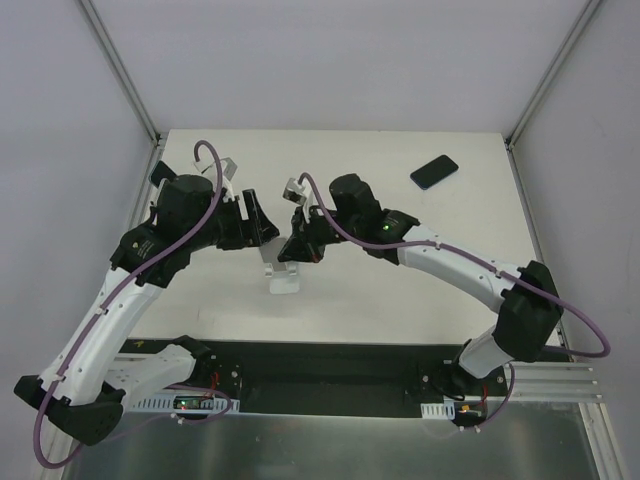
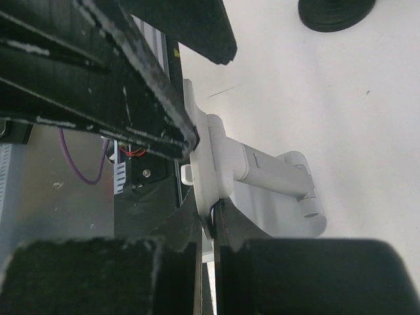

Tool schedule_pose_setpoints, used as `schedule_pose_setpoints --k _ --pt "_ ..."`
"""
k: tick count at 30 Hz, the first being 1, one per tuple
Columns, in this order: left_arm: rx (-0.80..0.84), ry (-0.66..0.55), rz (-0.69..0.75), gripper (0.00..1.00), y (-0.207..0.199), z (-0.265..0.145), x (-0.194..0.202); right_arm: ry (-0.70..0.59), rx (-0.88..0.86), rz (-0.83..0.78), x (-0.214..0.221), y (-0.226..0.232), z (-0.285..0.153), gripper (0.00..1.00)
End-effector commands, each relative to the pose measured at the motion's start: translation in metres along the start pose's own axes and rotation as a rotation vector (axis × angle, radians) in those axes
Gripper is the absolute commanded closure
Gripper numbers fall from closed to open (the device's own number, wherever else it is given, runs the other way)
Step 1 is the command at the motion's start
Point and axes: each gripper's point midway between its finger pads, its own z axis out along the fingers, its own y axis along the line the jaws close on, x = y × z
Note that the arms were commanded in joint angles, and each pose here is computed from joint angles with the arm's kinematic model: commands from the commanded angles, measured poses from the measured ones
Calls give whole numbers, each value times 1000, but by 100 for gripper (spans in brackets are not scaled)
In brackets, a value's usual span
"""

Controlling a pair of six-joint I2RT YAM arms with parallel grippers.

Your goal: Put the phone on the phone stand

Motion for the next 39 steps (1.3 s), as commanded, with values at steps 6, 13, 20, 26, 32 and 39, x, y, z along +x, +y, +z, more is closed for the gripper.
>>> schedule_pose_setpoints --k 6,13,20,26,32,39 --pt "-107 -60 -5 34 27 -14 7 55 -122 -151 1 4 17 99" --pt "-233 -36 -172 26 54 -7 28 39 -119 -250 56 -35 52 93" --pt "-322 122 -237 19 71 22 61 13 -96 -170 79 -45 69 79" --pt "-386 218 -334 11 69 43 84 -1 -40 -35 83 -50 58 4" --pt "-486 212 -358 1 65 56 96 -65 140 25 81 -50 7 4" --pt "-863 178 -360 1 88 49 97 -112 280 107 100 -41 -52 4"
